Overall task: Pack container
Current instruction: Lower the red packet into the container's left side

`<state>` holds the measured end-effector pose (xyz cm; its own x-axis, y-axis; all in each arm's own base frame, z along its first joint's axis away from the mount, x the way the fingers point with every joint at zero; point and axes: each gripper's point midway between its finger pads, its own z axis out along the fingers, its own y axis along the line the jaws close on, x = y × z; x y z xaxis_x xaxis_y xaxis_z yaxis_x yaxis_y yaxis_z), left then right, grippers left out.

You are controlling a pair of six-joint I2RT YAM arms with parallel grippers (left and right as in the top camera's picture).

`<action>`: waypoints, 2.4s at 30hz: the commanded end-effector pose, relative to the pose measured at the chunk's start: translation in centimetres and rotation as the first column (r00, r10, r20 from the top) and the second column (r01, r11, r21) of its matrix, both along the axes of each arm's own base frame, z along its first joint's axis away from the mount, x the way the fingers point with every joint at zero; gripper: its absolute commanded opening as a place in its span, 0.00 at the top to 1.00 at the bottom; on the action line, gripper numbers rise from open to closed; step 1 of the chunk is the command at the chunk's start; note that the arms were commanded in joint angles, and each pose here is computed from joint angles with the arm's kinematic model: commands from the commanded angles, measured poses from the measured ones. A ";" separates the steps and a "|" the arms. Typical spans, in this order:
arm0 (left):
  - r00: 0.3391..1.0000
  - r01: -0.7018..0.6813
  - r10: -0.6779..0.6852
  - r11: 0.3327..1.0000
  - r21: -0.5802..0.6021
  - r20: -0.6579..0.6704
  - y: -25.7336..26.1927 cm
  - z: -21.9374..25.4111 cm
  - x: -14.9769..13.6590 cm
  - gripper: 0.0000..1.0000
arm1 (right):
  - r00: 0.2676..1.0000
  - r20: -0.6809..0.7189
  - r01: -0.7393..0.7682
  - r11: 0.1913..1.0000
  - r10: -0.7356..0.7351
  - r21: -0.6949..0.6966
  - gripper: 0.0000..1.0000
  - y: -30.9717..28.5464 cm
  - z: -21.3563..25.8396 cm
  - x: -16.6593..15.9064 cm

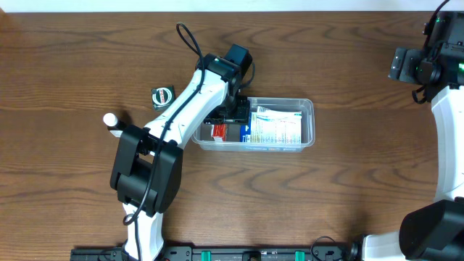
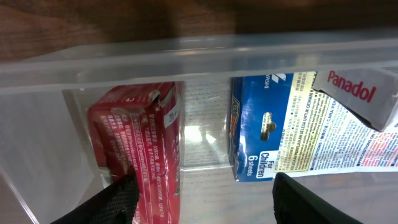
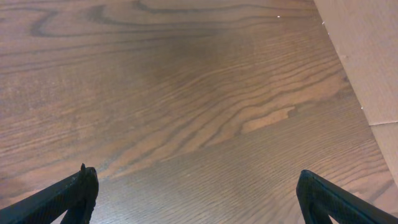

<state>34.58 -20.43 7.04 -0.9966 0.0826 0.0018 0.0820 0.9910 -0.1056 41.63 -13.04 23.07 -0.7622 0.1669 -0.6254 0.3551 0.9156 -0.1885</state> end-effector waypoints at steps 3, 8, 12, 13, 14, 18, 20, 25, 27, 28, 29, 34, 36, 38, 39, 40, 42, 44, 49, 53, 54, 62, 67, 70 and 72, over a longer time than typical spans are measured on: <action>1.000 -0.017 0.017 1.000 0.007 0.002 0.2 0.1 0.0 0.30 | 1.000 0.003 0.018 1.000 -0.018 0.008 0.01 -0.3 -0.1 -0.1; 1.000 -0.016 0.016 1.000 0.006 0.004 0.2 0.2 0.1 0.30 | 1.000 0.003 0.018 1.000 -0.018 0.008 0.01 -0.3 -0.1 -0.1; 1.000 -0.015 0.015 1.000 0.003 0.011 0.1 0.5 0.3 0.30 | 1.000 0.003 0.018 1.000 -0.018 0.008 0.01 -0.3 -0.1 -0.1; 1.000 -0.010 0.010 1.000 0.000 0.015 0.0 0.7 0.4 0.30 | 1.000 0.002 0.018 1.000 -0.018 0.008 0.01 -0.3 -0.1 -0.1; 1.000 -0.002 0.002 1.000 -0.002 0.020 0.0 0.9 0.5 0.30 | 1.000 0.003 0.018 1.000 -0.018 0.008 0.01 -0.3 -0.1 -0.1; 0.999 0.012 -0.011 1.000 -0.018 0.053 -0.2 2.3 0.9 0.30 | 1.000 0.003 0.018 1.000 -0.018 0.008 0.01 -0.3 -0.1 -0.1; 0.998 0.017 -0.016 1.000 -0.023 0.064 -0.2 2.8 0.9 0.30 | 1.000 0.003 0.018 1.000 -0.018 0.008 0.01 -0.3 -0.1 -0.1; 0.996 0.054 -0.052 0.998 -0.022 0.072 0.0 3.4 0.6 0.30 | 1.000 0.003 0.018 1.000 -0.018 0.008 0.01 -0.3 -0.1 -0.1; 0.996 0.050 -0.049 0.999 -0.010 0.070 0.3 3.4 0.6 0.30 | 1.000 0.003 0.018 1.000 -0.018 0.008 0.01 -0.3 -0.1 -0.1; 0.996 0.048 -0.048 0.999 0.005 0.073 0.5 3.3 0.6 0.30 | 1.000 0.003 0.018 1.000 -0.018 0.008 0.01 -0.3 -0.1 -0.1; 0.996 0.046 -0.047 0.999 0.022 0.078 0.8 3.2 0.7 0.30 | 1.000 0.003 0.018 1.000 -0.018 0.008 0.01 -0.3 -0.1 -0.1; 0.993 0.032 -0.043 0.995 0.099 0.110 2.1 3.2 1.3 0.30 | 1.000 0.003 0.018 1.000 -0.018 0.008 0.01 -0.3 -0.1 -0.1; 0.993 0.030 -0.043 0.993 0.114 0.114 2.4 3.1 1.4 0.30 | 1.000 0.003 0.018 1.000 -0.018 0.008 0.01 -0.3 -0.1 -0.1; 0.993 0.031 -0.043 0.993 0.117 0.108 2.4 2.7 1.5 0.30 | 1.000 0.003 0.018 1.000 -0.018 0.008 0.01 -0.3 -0.1 -0.1; 0.994 0.031 -0.044 0.992 0.119 0.104 2.3 2.4 1.5 0.30 | 1.000 0.003 0.018 1.000 -0.018 0.008 0.01 -0.3 -0.1 -0.1; 0.994 0.032 -0.044 0.992 0.122 0.098 2.3 2.1 1.5 0.30 | 1.000 0.003 0.018 1.000 -0.018 0.008 0.01 -0.3 -0.1 -0.1; 0.995 0.033 -0.045 0.991 0.126 0.088 2.3 1.4 1.6 0.30 | 1.000 0.003 0.018 1.000 -0.018 0.008 0.01 -0.3 -0.1 -0.1; 0.996 0.033 -0.044 0.991 0.128 0.084 2.2 0.9 1.8 0.30 | 1.000 0.003 0.018 1.000 -0.018 0.008 0.01 -0.3 -0.1 -0.1; 0.996 0.033 -0.043 0.991 0.128 0.083 2.0 0.0 2.2 0.30 | 1.000 0.003 0.018 1.000 -0.018 0.008 0.01 -0.3 -0.1 -0.1; 0.997 0.034 -0.044 0.990 0.134 0.069 2.0 -0.7 2.2 0.30 | 1.000 0.003 0.018 1.000 -0.018 0.008 0.01 -0.3 -0.1 -0.1; 0.997 0.035 -0.044 0.990 0.135 0.066 2.0 -0.8 2.2 0.30 | 1.000 0.003 0.018 1.000 -0.018 0.008 0.01 -0.3 -0.1 -0.1; 0.998 -0.001 -0.006 0.993 0.117 0.059 1.6 -1.0 2.1 0.30 | 1.000 0.003 0.018 1.000 -0.018 0.008 0.01 -0.3 -0.1 -0.1; 0.999 0.007 -0.007 1.000 0.017 0.032 -0.3 -0.9 1.7 0.30 | 1.000 0.003 0.018 1.000 -0.018 0.008 0.01 -0.3 -0.1 -0.1; 1.000 0.009 -0.008 1.000 -0.014 0.024 -0.8 -0.9 1.6 0.30 | 1.000 0.003 0.018 1.000 -0.018 0.008 0.01 -0.3 -0.1 -0.1; 1.000 0.008 -0.008 1.000 -0.014 0.024 -0.8 -0.9 1.6 0.30 | 1.000 0.003 0.018 1.000 -0.018 0.008 0.01 -0.3 -0.1 -0.1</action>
<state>36.16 -20.62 6.36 -0.9935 0.1064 -0.0401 0.1095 0.9903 -0.0850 41.63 -13.04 23.07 -0.7622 0.1669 -0.6254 0.3553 0.9155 -0.1888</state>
